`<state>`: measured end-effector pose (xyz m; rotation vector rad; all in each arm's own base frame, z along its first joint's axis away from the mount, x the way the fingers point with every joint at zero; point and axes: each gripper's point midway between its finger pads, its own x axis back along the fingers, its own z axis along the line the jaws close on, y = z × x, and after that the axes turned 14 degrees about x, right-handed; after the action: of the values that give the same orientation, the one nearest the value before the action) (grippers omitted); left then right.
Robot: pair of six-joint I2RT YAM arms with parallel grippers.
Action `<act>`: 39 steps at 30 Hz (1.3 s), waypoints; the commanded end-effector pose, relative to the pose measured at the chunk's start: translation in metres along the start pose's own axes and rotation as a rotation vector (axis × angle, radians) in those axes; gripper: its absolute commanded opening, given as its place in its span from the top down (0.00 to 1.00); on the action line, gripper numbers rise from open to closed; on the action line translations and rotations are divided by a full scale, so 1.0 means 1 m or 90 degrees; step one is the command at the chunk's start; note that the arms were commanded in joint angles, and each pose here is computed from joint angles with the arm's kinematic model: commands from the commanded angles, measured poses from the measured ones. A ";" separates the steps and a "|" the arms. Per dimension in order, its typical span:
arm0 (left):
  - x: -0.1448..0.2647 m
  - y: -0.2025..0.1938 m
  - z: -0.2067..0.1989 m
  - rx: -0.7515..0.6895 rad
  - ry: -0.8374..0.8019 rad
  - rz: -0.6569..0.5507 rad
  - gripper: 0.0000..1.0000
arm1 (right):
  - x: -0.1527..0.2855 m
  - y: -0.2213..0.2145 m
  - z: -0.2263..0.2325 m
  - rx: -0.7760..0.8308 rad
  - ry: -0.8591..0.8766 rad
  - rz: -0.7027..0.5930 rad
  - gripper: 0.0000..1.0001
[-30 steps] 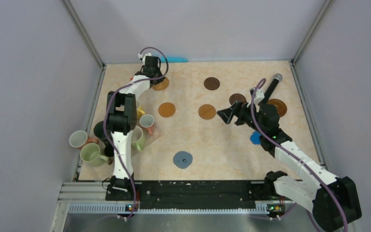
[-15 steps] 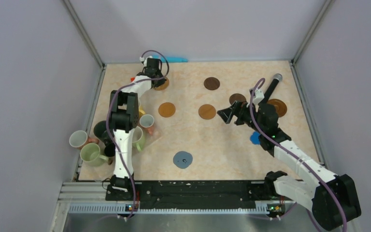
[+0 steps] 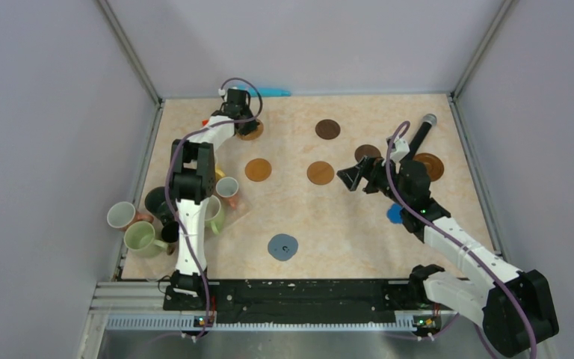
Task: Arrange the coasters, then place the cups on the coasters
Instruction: Move the coaster to the center of the board.
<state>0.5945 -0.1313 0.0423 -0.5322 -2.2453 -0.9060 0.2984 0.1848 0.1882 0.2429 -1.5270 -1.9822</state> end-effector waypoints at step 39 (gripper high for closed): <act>-0.029 -0.130 -0.093 -0.031 -0.144 0.164 1.00 | 0.008 0.016 -0.002 0.021 -0.019 -0.041 0.08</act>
<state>0.5854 -0.2823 0.0425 -0.9357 -2.3313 -0.8384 0.2978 0.1779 0.1924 0.2299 -1.5558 -2.0058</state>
